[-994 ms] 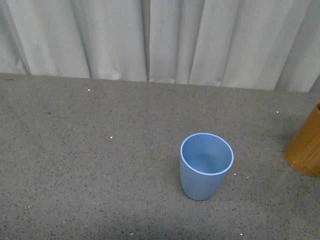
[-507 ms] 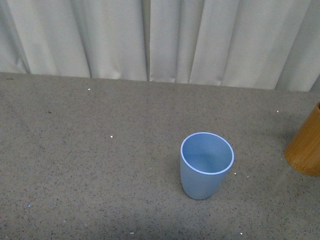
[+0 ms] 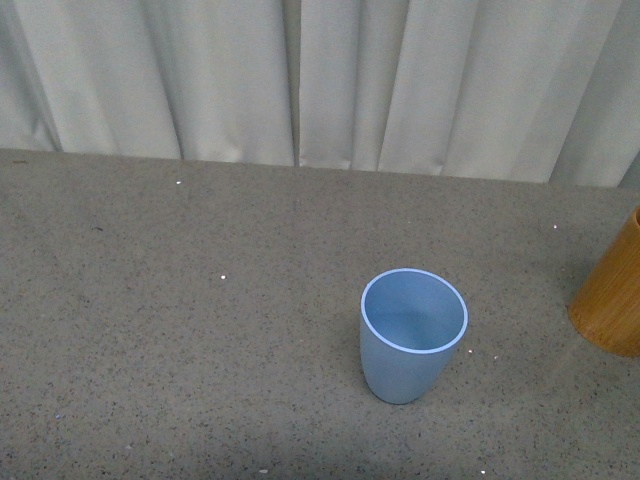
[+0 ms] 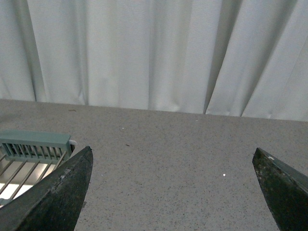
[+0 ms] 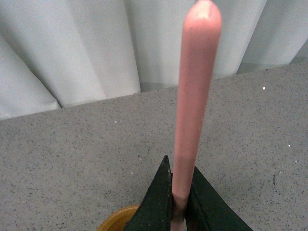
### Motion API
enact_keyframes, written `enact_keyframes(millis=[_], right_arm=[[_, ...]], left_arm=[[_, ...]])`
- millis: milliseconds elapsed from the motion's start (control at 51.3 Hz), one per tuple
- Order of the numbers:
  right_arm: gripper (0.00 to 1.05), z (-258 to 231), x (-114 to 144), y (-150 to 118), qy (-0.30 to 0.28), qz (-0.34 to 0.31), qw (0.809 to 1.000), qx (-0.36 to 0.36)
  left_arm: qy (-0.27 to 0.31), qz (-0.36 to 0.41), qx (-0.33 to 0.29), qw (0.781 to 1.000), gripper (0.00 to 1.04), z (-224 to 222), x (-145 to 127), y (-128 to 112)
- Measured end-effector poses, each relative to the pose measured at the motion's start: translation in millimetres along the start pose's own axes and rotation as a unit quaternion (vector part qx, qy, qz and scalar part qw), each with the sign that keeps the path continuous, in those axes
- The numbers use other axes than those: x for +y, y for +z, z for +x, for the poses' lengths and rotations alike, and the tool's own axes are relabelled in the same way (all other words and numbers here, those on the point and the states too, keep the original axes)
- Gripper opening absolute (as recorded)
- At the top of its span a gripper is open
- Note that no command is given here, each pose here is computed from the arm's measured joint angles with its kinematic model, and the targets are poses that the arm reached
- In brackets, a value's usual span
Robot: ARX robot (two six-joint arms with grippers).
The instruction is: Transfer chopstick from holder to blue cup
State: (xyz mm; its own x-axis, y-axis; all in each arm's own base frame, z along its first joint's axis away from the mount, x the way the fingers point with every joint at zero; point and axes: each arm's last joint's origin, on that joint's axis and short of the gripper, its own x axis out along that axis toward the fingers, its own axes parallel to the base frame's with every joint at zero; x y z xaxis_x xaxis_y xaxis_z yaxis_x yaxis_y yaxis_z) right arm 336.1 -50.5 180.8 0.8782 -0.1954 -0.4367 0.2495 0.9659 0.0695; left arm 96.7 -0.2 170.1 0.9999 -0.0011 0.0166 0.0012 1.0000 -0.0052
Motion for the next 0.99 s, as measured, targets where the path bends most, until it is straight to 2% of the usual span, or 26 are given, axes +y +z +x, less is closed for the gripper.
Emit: enact_keyframes(millis=[429,643,760,994], right_arm=[[0.03,-39,-2,43,0.028,0.023,0.998,-0.044],[0.03,-62,11,66,0.057,0.039,0.995,-0.072],[0.03,-73,32,71,0.089,0.048,0.991,-0.083],[0.03,-90,101,54,0.175,0.061,0.980,-0.080]], left_arm=[[0.000,0.000,0.000,1.000,0.98,0,0,0],[0.000,0.000,0.000,1.000,0.98,0,0,0],[0.000,0.000,0.000,1.000,0.98,0,0,0],[0.000,0.000,0.000,1.000,0.98,0,0,0]])
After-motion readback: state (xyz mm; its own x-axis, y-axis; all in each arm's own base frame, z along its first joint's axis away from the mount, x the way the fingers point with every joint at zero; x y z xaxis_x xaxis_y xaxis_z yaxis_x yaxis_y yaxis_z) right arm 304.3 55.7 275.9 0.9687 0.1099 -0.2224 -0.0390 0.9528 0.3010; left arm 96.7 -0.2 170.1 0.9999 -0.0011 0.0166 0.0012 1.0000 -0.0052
